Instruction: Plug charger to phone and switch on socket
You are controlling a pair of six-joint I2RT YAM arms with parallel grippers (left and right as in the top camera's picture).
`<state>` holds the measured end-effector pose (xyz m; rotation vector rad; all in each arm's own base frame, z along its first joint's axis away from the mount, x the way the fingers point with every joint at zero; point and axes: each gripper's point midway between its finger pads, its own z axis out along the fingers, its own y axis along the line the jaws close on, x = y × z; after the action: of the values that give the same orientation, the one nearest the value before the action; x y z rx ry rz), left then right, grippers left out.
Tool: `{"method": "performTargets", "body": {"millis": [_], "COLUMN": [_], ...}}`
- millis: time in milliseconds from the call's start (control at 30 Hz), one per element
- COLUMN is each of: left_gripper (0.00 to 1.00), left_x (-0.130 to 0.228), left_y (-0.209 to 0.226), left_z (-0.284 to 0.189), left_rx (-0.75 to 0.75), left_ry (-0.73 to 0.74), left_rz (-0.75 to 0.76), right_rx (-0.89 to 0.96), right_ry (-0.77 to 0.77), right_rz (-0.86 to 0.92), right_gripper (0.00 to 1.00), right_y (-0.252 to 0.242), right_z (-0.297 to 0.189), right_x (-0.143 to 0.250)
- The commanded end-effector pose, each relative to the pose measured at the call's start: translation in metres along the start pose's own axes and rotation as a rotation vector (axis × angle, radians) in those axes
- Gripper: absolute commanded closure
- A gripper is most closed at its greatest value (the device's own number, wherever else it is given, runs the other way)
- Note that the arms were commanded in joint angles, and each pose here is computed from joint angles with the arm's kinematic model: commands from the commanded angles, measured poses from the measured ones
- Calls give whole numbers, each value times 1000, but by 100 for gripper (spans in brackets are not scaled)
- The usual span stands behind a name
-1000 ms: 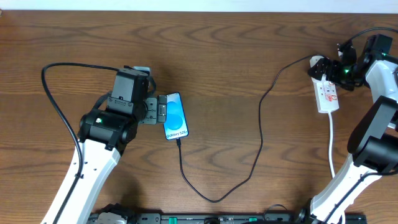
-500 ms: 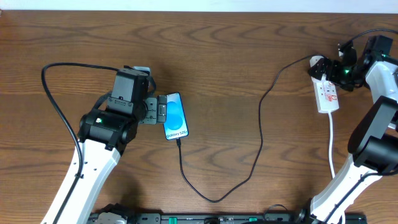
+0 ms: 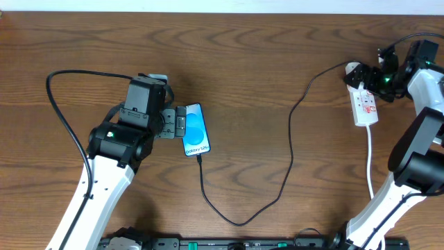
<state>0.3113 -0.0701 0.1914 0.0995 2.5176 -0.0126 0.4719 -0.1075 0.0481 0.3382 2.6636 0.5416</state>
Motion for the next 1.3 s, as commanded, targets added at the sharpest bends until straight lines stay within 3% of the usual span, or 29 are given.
{"method": "performTargets", "body": {"millis": [0,333,700,1267], "left_gripper": [2,2,2,2], "left_x": [0,0,0,0], "left_y": [2,2,2,2], "left_z": [0,0,0,0], "left_rx": [-12,-12,-12,-12], "left_ry": [1,1,1,1], "left_rz": [11,11,11,11], "right_rx": [-171,-320,-325,-109], "right_ry": [75,74,96,30], "right_rz": [-17,-41,11,69], "right_gripper": [1,1,1,1], "right_y": [55,91,87,20], "right_z": [22,25,34,17], "right_x": [20,23,36,14]}}
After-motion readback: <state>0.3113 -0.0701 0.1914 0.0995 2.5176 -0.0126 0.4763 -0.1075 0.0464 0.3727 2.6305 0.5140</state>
